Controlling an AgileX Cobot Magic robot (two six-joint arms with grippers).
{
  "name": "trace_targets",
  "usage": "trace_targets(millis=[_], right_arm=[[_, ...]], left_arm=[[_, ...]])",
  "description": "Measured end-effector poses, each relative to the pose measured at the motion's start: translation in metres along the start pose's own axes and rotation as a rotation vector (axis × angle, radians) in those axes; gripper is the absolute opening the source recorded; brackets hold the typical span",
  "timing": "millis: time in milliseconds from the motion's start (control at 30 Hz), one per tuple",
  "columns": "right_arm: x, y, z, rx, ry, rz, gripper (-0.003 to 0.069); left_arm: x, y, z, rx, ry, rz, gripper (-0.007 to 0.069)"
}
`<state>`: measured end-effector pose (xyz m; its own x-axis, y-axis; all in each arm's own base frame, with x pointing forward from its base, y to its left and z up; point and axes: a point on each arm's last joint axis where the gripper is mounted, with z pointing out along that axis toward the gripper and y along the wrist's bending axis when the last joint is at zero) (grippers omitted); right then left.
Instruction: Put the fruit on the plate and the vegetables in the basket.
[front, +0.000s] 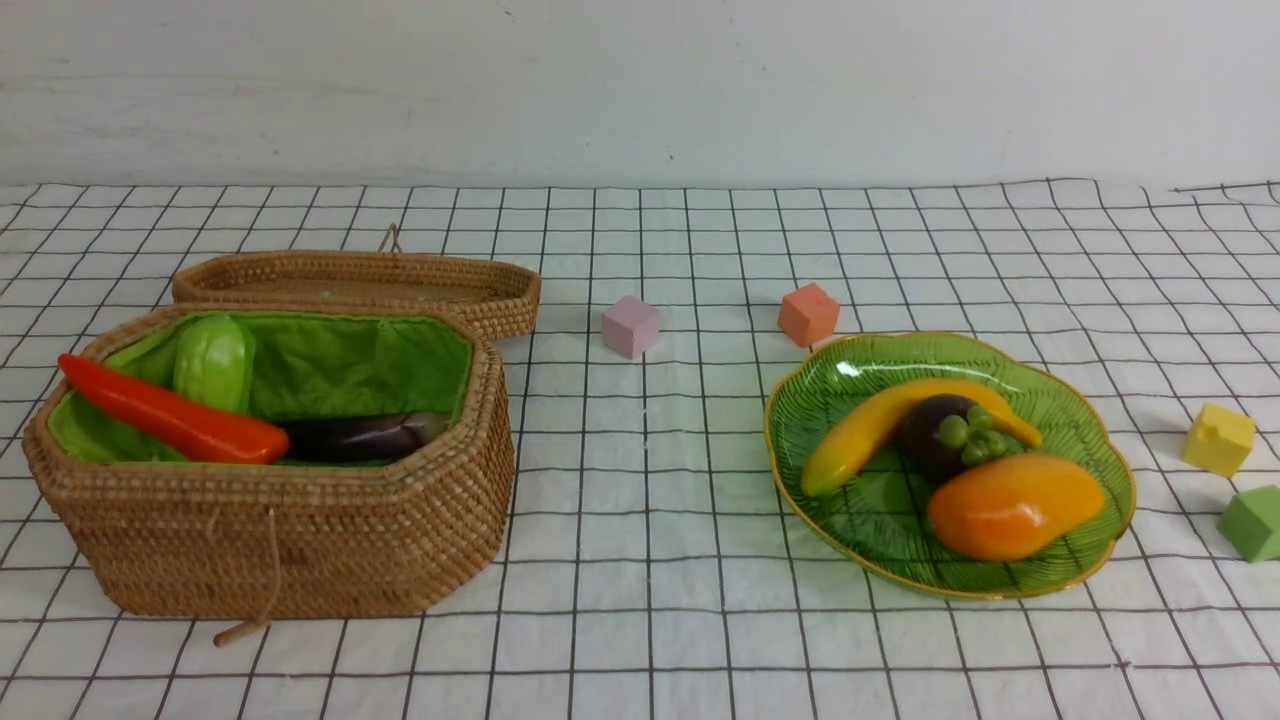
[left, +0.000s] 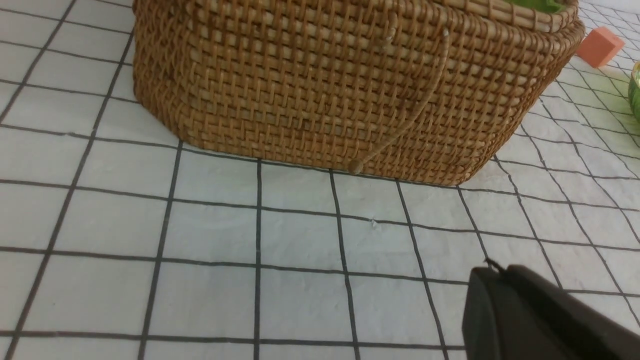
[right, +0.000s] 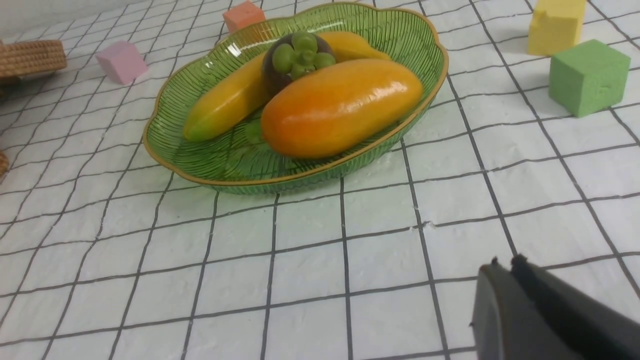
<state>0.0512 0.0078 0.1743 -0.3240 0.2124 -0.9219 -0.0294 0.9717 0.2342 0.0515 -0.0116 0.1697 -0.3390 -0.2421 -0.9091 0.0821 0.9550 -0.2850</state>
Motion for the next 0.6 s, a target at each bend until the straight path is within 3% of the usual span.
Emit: trace_targets(millis=[600], right_arm=[[0.0000,0.0000,0.0000,0.000,0.000,-0.001,0.0062]], left_arm=[[0.0000,0.0000,0.0000,0.000,0.000,0.000,-0.0013]])
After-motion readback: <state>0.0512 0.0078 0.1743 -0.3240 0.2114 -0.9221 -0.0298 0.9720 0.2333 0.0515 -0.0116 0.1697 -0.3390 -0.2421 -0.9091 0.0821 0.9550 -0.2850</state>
